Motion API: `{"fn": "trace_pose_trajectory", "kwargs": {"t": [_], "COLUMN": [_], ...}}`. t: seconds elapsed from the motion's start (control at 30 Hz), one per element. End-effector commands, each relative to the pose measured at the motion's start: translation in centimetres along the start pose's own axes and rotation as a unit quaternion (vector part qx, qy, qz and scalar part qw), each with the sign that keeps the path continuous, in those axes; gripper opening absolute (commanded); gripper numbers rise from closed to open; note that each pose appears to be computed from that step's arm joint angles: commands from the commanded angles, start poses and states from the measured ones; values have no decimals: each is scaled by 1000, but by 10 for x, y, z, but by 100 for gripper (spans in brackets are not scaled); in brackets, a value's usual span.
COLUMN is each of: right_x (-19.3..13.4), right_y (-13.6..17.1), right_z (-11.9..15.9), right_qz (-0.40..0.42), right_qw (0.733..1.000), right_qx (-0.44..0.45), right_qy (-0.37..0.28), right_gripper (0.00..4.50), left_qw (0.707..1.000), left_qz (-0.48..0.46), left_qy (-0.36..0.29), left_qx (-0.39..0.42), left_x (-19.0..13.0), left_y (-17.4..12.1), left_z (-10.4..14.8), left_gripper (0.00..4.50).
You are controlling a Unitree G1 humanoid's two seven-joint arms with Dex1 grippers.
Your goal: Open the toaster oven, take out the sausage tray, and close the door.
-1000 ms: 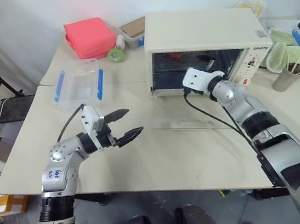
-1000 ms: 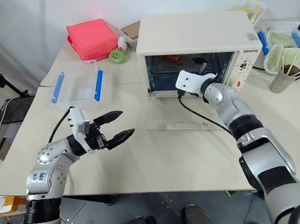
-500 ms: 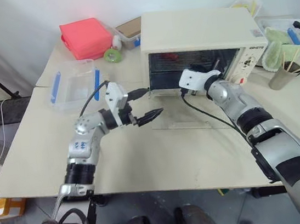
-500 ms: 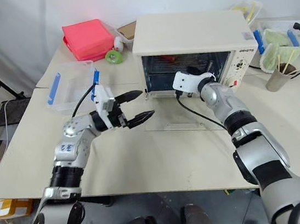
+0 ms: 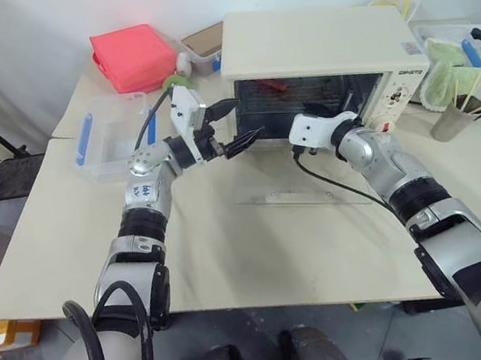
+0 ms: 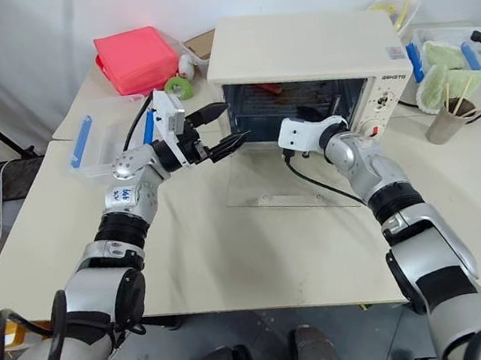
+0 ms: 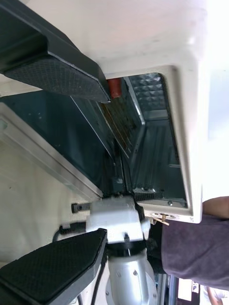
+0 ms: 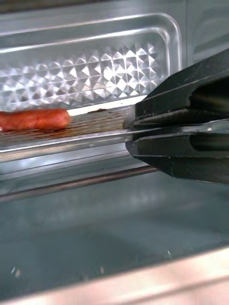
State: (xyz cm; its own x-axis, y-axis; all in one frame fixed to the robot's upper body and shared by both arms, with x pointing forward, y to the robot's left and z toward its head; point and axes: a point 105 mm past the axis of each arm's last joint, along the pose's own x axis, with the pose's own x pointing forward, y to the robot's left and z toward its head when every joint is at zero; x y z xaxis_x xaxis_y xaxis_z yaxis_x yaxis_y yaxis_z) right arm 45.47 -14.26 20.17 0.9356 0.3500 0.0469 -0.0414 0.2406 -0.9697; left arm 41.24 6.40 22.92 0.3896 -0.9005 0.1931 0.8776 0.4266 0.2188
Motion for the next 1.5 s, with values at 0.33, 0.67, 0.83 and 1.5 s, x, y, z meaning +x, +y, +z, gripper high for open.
{"fn": "trace_pose_trajectory", "kwargs": {"t": [0.33,0.67,0.83,1.5], "right_x": [-74,-111,-132,-133], "right_y": [-1,6,19,28], "right_z": [46,41,47,84], "right_qz": [5,-4,22,77], "right_qw": [998,999,999,987], "right_qx": [30,24,18,-9], "right_qy": [-62,-31,-41,-144], "right_gripper": [1,1,1,1], "left_qw": [1000,1000,999,870], "left_qz": [-19,-7,-31,-39], "left_qy": [-11,-1,15,74], "left_qx": [-4,-7,-39,-485], "left_x": [-5,-6,-21,-59], "left_y": [1,4,2,-40], "left_z": [3,-3,-6,2], "left_gripper": [450,450,450,450]}}
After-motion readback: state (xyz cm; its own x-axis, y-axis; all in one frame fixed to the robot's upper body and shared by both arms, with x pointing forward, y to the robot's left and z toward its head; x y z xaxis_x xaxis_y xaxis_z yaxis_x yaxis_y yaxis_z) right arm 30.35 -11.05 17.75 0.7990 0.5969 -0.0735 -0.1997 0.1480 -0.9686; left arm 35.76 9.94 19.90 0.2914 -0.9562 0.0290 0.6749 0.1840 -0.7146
